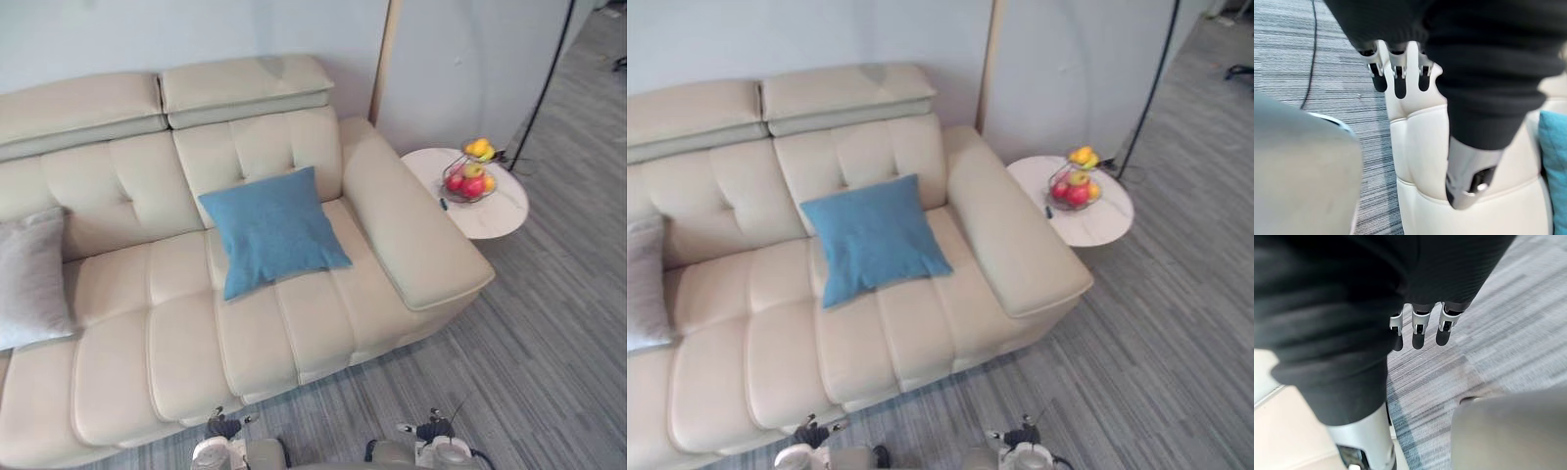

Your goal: Pick up cushions and gather them together orderly.

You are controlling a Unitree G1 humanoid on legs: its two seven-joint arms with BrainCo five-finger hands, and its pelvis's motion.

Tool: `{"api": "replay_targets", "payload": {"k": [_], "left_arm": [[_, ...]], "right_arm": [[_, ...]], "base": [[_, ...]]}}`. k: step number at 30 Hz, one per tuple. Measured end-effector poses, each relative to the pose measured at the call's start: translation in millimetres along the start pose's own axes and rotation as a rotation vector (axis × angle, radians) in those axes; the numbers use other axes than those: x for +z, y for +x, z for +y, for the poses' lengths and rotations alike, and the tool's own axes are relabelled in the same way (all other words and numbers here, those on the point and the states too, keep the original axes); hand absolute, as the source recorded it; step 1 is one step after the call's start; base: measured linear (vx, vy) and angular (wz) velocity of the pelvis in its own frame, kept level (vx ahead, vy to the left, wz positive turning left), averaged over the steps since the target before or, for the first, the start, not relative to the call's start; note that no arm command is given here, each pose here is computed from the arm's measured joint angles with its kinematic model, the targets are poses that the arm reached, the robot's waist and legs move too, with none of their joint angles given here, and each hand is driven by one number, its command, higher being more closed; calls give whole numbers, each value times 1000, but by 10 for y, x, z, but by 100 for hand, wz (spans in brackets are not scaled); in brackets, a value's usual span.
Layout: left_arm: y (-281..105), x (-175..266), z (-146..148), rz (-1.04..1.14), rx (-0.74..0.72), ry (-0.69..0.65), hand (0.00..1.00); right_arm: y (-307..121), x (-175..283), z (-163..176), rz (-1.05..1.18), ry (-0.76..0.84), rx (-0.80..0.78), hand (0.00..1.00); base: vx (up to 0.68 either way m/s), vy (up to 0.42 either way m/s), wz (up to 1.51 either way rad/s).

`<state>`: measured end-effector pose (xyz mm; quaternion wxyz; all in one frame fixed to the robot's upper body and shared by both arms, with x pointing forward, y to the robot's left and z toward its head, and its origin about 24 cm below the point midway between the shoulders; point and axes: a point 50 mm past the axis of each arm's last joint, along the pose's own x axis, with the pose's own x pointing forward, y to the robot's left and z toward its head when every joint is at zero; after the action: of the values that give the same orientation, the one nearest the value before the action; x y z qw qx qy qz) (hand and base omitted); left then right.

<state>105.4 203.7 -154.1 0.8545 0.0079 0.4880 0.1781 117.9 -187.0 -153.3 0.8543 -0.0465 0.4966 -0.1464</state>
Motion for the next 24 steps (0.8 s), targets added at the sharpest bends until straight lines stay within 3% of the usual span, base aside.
{"api": "replay_targets", "payload": {"k": [8, 14, 24], "left_arm": [[-42, -127, -132, 47, -26, -16, 0], [-51, -139, -178, 58, -30, -54, 0], [-11, 15, -261, 18, -81, 4, 0]], "right_arm": [[-9, -75, -100, 16, -6, -23, 0], [26, 55, -100, -13, -14, -19, 0], [52, 81, -201, -9, 21, -52, 0]], "base": [[186, -6, -49], [138, -107, -147], [117, -95, -109]]}}
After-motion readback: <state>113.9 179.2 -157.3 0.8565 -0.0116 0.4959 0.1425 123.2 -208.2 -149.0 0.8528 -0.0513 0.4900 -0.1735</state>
